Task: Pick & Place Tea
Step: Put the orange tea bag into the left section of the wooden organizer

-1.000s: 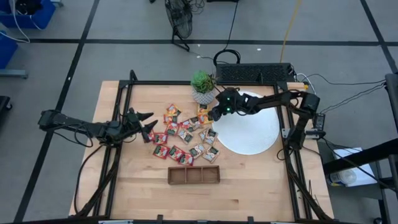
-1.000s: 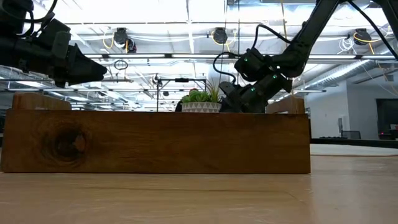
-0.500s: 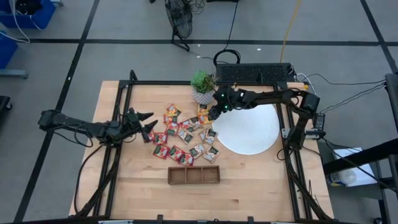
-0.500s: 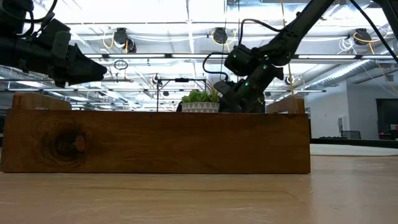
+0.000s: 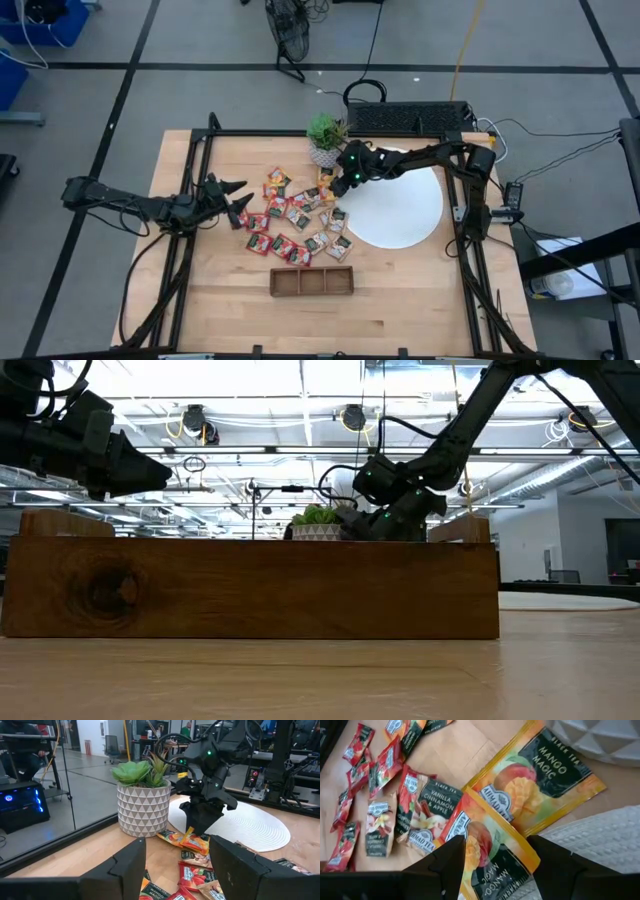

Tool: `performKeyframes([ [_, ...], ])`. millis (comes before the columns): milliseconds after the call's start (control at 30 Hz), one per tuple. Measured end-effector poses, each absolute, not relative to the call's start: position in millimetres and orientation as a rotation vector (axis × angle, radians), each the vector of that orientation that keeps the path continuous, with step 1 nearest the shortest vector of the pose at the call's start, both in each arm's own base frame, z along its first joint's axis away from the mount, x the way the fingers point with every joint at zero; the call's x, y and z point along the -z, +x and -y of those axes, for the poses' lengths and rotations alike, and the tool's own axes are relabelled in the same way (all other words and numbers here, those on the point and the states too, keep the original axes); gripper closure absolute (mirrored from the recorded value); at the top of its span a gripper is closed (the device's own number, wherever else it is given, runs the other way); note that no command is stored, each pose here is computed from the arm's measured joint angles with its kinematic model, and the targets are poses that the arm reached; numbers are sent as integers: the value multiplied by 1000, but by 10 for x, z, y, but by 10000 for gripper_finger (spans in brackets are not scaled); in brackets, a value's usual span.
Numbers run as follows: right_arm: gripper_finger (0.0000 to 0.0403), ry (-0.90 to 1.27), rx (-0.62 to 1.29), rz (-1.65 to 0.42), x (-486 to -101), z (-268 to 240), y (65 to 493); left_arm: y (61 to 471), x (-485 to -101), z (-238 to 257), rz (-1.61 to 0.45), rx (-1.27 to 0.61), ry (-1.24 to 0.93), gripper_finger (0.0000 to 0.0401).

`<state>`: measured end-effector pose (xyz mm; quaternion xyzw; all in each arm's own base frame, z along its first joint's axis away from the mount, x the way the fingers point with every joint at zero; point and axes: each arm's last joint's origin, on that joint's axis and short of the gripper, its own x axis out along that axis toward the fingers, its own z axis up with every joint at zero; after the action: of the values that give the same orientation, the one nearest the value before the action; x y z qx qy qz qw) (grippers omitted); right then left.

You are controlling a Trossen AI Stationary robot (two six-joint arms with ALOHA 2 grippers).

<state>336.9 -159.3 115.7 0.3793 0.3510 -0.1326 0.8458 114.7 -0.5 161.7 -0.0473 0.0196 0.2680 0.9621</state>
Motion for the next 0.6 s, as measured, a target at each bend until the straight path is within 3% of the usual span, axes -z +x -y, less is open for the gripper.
performKeyframes([
  [600,207,812,225,-750,-1269,1554,3333,1146,-1617,5,-40,-543,-96,183],
])
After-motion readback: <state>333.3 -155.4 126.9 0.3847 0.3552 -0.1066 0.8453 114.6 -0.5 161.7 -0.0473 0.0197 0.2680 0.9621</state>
